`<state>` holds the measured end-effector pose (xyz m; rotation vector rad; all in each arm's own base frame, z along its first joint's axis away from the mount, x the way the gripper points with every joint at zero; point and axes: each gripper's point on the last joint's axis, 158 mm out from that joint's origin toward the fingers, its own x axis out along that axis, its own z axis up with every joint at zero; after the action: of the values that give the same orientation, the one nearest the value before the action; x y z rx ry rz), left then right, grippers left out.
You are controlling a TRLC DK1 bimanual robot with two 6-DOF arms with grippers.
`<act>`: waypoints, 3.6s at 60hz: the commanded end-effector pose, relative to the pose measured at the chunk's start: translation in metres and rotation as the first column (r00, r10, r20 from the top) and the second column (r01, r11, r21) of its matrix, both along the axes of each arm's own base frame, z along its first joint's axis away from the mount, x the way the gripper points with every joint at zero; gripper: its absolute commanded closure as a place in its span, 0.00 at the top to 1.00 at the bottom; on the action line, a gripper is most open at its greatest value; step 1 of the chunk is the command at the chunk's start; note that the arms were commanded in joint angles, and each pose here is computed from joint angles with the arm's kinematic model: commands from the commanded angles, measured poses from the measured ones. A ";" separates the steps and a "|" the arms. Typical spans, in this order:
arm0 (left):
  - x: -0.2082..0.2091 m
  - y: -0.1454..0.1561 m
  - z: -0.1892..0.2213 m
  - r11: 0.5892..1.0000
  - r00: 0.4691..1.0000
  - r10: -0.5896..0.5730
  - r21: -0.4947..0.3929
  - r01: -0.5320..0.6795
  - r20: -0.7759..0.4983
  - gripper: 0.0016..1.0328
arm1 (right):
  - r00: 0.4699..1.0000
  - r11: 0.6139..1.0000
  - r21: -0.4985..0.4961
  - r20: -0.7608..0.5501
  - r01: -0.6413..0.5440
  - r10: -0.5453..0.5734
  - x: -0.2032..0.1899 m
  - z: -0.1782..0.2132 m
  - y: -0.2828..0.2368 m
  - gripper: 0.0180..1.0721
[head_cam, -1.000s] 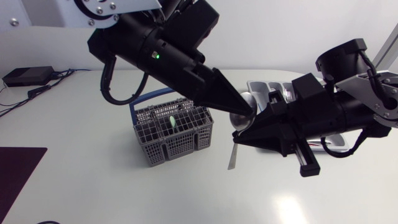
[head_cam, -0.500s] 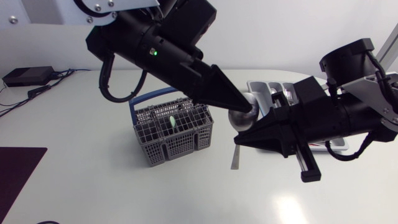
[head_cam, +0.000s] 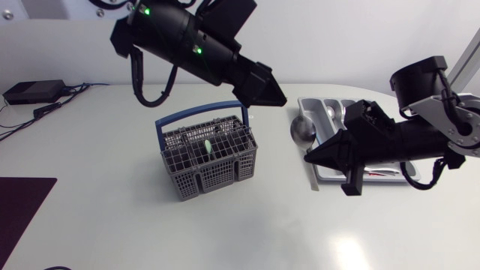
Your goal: Unload the cutlery basket into the drawer organizer.
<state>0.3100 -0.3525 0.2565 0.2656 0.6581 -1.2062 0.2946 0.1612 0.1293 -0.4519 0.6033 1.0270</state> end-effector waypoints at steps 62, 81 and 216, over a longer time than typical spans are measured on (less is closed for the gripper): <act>0.017 0.084 -0.021 0.941 0.933 0.288 0.117 -0.317 0.216 0.92 | 0.301 0.260 -0.253 0.138 0.932 -0.944 0.267 -0.025 -0.175 0.05; 0.014 0.087 -0.023 0.941 0.933 0.287 0.118 -0.317 0.218 0.93 | 0.242 0.182 -0.331 0.148 0.926 -0.959 0.284 -0.071 -0.212 0.05; -0.031 0.181 -0.109 0.897 0.917 0.282 0.261 -0.356 0.281 0.93 | 0.912 0.921 0.034 0.126 0.389 -0.390 0.080 0.044 0.099 0.61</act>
<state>0.2799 -0.1774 0.1522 0.5111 0.6548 -0.7409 0.3768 0.2524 0.1941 -0.3715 0.5060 0.5931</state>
